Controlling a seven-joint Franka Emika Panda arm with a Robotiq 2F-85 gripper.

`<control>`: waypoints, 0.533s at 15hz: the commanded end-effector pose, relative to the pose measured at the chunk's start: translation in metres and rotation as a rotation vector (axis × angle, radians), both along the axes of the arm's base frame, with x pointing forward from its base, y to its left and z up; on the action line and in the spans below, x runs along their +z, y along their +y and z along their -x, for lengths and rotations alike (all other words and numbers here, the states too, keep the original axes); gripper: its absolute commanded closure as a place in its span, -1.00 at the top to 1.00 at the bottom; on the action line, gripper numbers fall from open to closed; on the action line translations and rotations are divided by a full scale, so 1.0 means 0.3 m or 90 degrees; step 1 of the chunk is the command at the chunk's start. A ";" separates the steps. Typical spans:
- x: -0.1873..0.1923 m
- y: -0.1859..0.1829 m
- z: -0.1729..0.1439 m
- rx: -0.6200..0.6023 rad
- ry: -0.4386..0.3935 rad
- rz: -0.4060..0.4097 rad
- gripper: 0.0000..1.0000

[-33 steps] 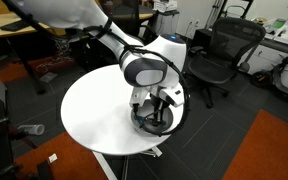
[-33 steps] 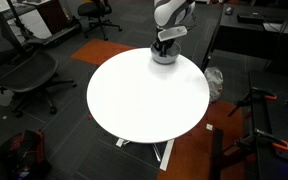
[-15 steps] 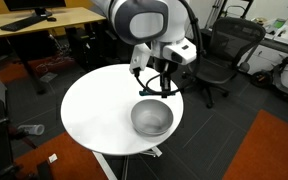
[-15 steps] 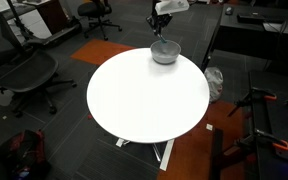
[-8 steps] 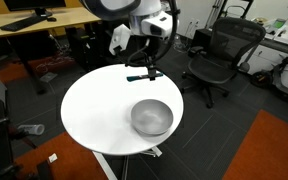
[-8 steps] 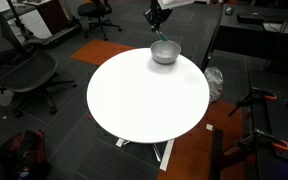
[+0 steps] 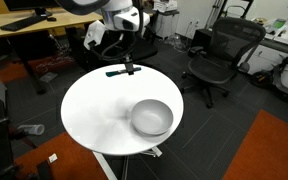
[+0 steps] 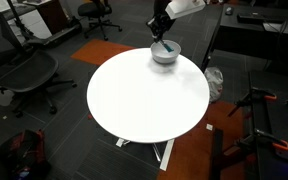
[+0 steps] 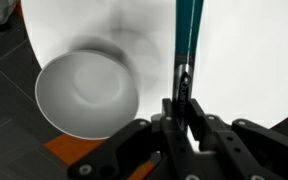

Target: Remove the marker from the mug cup and place it on the table

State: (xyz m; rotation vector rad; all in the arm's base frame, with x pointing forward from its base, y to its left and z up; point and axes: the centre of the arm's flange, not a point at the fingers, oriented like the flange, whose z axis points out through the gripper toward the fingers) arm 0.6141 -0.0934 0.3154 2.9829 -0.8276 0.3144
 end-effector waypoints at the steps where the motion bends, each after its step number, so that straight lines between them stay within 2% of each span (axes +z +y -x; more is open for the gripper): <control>1: -0.041 0.034 0.068 0.008 -0.005 0.001 -0.91; 8: -0.182 0.055 0.092 0.013 -0.001 0.011 -0.91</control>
